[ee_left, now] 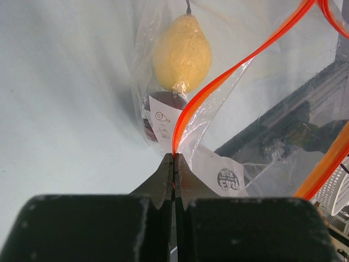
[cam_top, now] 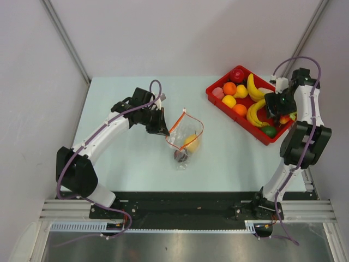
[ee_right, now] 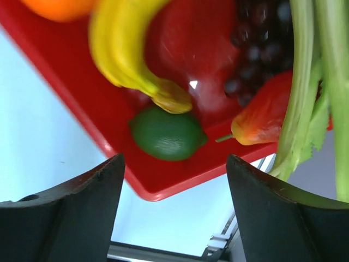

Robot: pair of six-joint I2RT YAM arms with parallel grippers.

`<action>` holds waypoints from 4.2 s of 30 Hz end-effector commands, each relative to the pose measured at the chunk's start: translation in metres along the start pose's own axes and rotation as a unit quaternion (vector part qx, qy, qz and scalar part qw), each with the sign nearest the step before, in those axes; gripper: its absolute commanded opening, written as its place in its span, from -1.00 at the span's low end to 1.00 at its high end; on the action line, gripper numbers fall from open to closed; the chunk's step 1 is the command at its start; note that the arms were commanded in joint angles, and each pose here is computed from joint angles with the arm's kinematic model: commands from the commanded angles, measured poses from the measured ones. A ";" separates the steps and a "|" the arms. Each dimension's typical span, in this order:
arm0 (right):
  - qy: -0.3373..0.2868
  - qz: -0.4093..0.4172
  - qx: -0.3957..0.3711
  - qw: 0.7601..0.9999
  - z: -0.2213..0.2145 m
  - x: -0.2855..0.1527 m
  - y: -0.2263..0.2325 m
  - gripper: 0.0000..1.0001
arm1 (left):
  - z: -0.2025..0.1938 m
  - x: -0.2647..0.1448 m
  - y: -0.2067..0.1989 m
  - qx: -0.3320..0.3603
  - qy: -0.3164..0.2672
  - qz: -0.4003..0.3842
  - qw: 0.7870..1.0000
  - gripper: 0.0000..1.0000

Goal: Place the food in the zip-top bag and seal the zipper
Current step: Pick up the fake fruit from the bin, then place the fake fruit in the zipper food storage bag, then pick up the fake fruit from the bin.

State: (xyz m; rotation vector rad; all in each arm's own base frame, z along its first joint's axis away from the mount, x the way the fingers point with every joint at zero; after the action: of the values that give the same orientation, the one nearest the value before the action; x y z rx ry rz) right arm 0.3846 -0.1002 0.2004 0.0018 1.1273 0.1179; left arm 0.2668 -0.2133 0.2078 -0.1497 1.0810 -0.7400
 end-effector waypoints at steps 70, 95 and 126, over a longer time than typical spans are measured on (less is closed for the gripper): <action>-0.197 0.313 -0.409 0.834 -0.031 -0.129 0.390 0.22 | 0.017 -0.009 -0.015 0.035 -0.030 -0.028 0.999 -0.99; -0.179 0.113 -0.001 0.977 0.076 -0.020 0.121 0.86 | 0.012 -0.012 -0.012 0.041 -0.034 -0.019 0.998 -0.99; -0.064 0.067 0.012 0.996 0.052 0.150 0.086 0.77 | 0.009 -0.004 -0.005 0.039 -0.017 -0.010 0.999 -0.99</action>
State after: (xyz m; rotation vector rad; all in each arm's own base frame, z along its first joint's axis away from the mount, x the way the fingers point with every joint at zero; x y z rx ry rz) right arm 0.4866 0.0044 0.0970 0.1236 0.9919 0.2199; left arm 0.2659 -0.2146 0.2103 -0.1318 1.0599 -0.7801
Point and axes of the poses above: each gripper's point midway between its finger pads, its own x axis out along the fingers, its own y axis along the line the jaws close on, z = x × y, the point moved 4 cm from there along -x, back along the fingers, and after that the axes turned 12 degrees about x, right-handed, at the moved point
